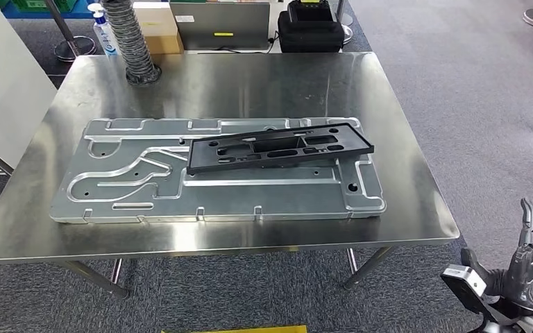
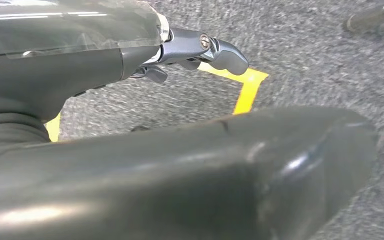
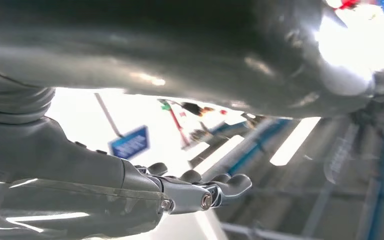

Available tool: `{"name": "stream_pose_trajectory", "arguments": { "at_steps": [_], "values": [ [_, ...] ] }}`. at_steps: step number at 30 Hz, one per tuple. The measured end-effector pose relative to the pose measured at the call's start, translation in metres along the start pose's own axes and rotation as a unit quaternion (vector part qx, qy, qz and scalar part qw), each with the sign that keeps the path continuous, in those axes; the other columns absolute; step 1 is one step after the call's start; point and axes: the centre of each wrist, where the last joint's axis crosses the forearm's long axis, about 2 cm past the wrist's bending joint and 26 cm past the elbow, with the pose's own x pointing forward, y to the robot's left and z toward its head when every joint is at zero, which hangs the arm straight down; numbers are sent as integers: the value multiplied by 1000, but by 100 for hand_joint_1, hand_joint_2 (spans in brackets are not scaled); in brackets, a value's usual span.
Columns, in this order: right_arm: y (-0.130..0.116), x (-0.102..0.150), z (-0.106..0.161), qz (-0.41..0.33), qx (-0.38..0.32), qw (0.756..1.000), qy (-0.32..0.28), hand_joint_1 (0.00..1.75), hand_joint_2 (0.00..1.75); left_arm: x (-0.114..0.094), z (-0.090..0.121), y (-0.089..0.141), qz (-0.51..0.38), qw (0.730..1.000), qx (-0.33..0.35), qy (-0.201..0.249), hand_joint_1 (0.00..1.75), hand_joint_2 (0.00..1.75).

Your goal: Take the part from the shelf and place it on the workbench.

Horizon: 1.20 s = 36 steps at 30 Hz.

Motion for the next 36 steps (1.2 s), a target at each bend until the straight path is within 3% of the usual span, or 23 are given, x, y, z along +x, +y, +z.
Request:
{"name": "stream_pose_trajectory", "arguments": {
  "at_steps": [15,18,21,26,28,30,36],
  "values": [
    [8,-15,51,-3,61,992,110,0,0,-2,1,-2,-4,1000,-3,7,0,0],
    [14,-31,76,6,99,983,158,0,0,-1,0,-2,-5,1000,-1,6,0,0],
    [26,-49,116,22,158,959,233,0,0,-4,2,-4,-7,1000,0,8,0,0],
    [32,-57,155,31,205,931,302,0,0,-5,3,-5,-8,1000,1,10,0,0],
    [46,-43,199,19,269,874,403,0,0,-9,5,-4,-14,1000,1,16,0,0],
    [63,-14,237,-7,339,796,501,0,0,-11,7,-3,-21,999,1,24,0,0],
    [88,44,265,-85,422,644,632,0,0,-9,6,-1,-41,999,-3,35,0,0]
  ]
}}
